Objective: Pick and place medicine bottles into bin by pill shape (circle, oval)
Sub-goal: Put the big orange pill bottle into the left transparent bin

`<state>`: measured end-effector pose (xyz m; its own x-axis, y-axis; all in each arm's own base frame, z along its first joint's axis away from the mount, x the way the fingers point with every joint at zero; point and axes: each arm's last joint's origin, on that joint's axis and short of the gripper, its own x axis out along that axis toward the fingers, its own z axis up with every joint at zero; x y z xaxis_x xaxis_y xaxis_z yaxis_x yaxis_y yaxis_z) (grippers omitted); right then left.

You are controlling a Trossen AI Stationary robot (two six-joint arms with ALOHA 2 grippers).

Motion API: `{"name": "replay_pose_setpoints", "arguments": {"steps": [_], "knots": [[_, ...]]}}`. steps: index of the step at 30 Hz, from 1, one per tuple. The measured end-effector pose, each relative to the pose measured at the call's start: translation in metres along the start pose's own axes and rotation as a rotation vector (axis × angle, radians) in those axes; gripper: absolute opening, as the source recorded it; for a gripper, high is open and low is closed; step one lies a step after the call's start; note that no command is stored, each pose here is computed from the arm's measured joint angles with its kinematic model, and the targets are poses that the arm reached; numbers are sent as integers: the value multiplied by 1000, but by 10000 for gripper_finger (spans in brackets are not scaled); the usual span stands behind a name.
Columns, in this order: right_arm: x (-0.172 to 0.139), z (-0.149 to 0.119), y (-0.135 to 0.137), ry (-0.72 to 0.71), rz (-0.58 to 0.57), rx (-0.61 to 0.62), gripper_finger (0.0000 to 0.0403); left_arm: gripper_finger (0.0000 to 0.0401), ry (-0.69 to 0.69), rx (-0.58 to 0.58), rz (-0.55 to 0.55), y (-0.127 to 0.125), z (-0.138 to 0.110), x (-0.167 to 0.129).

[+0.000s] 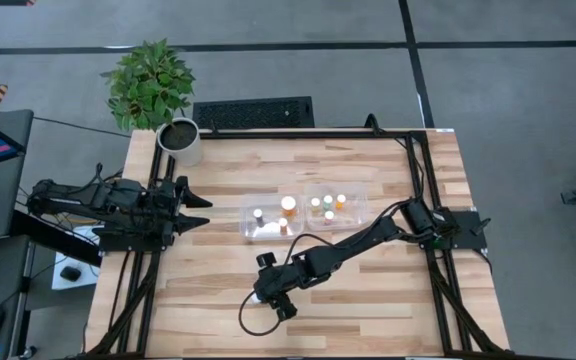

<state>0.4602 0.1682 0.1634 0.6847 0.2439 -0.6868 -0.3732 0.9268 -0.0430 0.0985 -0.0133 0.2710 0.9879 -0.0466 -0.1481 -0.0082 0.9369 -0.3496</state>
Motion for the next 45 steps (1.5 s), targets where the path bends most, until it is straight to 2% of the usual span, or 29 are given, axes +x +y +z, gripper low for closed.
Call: {"name": "replay_pose_setpoints", "arguments": {"steps": [6,11,18,21,24,29,31,35,39,45], "knots": [[0,0,0,-2,0,-6,205,235,0,-1,0,0,0,0],[-12,7,-6,-9,-7,-22,215,235,0,-2,0,0,0,0],[-73,34,-32,-49,-52,-62,216,235,2,-2,1,0,0,0],[-108,44,-50,-62,-119,-58,213,235,2,-2,1,0,0,0],[-138,49,-69,-74,-169,-38,216,235,4,-1,2,0,0,0],[-164,48,-97,-69,-226,8,219,235,5,12,2,0,-1,0],[-166,43,-106,-54,-226,13,218,235,4,16,2,0,0,0],[-151,21,-124,-86,-140,28,215,235,4,34,1,0,0,0],[-141,-4,-141,-113,-175,89,218,235,-4,45,-1,0,0,0],[-127,-28,-154,-218,-228,99,219,235,-1,56,0,0,0,0]]}}
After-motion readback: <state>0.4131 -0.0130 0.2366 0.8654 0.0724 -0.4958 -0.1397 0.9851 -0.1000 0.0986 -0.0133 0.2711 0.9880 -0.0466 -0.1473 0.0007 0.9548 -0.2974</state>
